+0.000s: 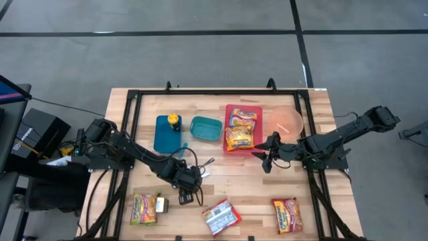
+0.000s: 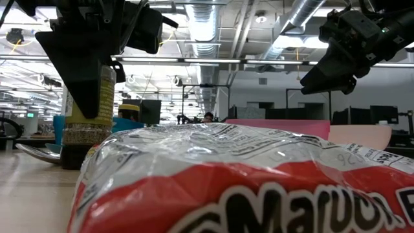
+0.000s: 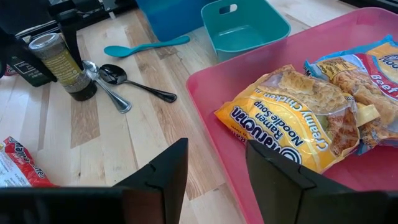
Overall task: Pick & Place Food Item
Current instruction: Put the green seasoning bottle into the blue bin
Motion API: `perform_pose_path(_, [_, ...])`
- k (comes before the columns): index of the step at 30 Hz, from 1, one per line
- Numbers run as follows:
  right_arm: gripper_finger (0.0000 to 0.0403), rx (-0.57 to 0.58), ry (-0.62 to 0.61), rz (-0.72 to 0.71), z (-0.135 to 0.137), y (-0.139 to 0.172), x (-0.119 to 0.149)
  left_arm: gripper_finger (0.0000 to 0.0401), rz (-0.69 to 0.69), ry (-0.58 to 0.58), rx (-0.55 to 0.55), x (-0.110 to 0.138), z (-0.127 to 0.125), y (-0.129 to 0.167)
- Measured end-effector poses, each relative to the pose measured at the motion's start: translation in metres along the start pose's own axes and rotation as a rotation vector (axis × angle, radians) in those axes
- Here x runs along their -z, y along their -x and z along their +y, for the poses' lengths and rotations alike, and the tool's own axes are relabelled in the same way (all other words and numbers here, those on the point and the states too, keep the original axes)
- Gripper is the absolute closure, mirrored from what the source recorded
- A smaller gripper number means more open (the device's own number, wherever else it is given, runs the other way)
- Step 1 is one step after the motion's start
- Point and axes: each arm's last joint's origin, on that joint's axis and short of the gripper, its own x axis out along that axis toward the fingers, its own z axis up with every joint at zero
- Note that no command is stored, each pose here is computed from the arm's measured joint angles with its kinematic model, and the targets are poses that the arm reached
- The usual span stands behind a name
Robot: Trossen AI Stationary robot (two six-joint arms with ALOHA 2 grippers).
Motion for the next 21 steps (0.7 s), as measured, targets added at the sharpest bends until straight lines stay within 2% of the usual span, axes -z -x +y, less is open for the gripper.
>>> perform_pose_path(14, [0.0246,0.000,-0.001,0.000,0.000,0.000,0.000,0.0216,-0.003,0.000,0.002,0.000,0.000,0.001])
perform_pose_path(21, [0.0246,0.001,0.000,0.000,0.000,0.000,0.000,0.0226,-0.066,0.005,0.052,-0.001,0.001,0.025])
